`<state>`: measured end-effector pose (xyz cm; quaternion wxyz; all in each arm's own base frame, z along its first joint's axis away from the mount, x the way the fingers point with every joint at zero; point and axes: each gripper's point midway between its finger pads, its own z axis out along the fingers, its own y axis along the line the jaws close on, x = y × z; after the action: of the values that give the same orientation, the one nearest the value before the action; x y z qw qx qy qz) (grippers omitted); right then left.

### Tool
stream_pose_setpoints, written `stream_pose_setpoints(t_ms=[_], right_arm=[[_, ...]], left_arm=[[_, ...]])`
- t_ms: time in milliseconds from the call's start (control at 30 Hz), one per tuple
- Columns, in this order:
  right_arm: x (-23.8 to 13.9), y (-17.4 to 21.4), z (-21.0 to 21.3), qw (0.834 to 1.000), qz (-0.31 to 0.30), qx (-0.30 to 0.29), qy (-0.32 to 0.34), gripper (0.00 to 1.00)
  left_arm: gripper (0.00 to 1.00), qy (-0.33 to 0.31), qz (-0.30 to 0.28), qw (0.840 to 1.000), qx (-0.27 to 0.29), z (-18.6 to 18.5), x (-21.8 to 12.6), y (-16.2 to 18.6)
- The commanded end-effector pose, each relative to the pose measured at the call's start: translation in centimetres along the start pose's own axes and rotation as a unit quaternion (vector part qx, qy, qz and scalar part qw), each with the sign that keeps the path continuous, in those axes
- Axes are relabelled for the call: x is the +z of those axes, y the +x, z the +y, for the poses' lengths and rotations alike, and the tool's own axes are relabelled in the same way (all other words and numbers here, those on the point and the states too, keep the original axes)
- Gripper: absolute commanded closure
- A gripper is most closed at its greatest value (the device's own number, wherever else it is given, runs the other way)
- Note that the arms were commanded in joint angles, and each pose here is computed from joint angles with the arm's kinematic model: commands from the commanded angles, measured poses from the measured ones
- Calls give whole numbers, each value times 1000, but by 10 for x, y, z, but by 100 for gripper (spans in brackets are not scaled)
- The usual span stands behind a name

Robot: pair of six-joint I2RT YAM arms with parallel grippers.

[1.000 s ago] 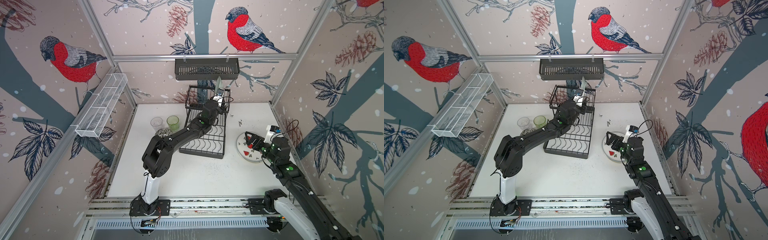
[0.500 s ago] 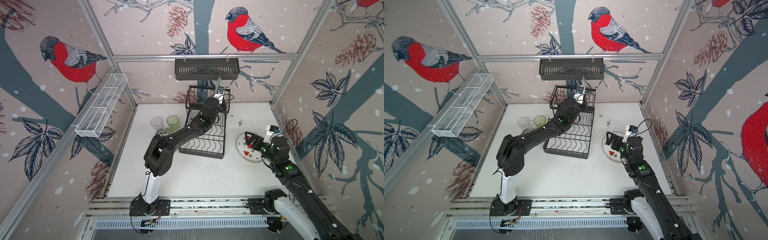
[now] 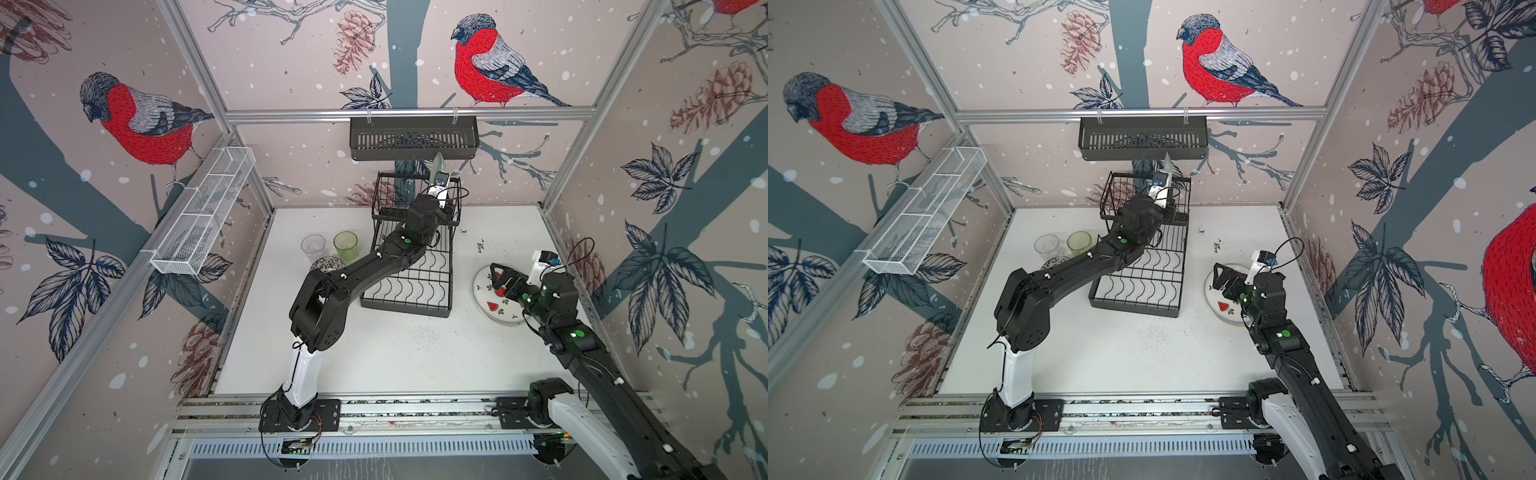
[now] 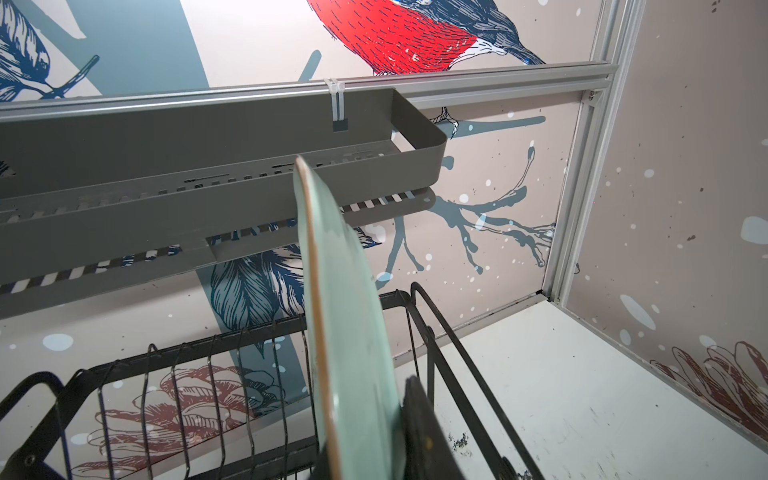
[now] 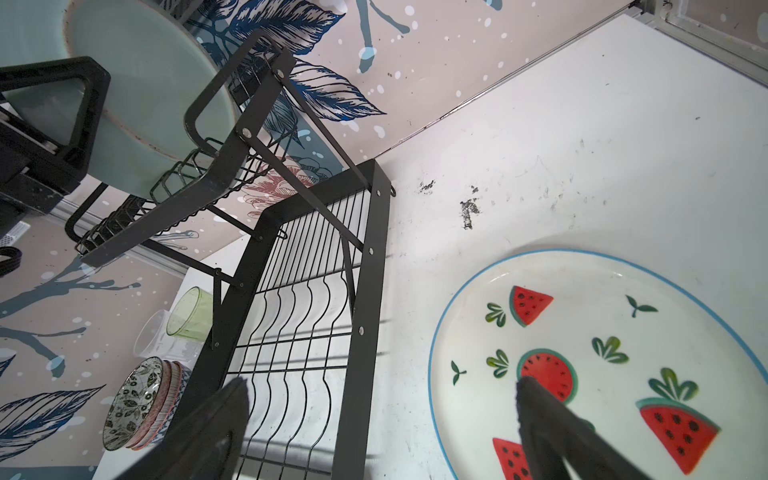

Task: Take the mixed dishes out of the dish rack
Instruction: 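Lift the green plate up out of the upper rack with left gripper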

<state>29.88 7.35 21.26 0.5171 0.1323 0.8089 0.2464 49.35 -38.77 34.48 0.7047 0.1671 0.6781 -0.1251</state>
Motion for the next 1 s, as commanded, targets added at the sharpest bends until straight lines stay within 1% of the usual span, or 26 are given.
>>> stream_pose_setpoints(t_ms=[0, 67, 133, 167, 333, 567, 967], right_arm=[[-1, -6, 2, 1000, -10, -5, -1, 1], [0, -6, 1, 1000, -9, -4, 0, 0], [0, -6, 0, 1000, -8, -4, 2, 1], [0, -6, 0, 1000, -7, -4, 3, 0], [2, -7, -2, 1000, -5, 0, 6, 1], [0, -8, -5, 1000, -4, 4, 12, 1], [-2, -13, -6, 1000, -9, 4, 13, 0]], left_arm=[[89, -30, -25, 998, 42, 13, 0, -16], [93, -32, -30, 998, 43, 13, -1, -20], [99, -35, -34, 998, 43, 15, -1, -24], [100, -36, -38, 998, 42, 16, -2, -26], [100, -40, -49, 997, 33, 20, -5, -34], [100, -29, -77, 997, 13, 26, -21, -54], [100, -21, -103, 994, -8, 33, -34, -72]])
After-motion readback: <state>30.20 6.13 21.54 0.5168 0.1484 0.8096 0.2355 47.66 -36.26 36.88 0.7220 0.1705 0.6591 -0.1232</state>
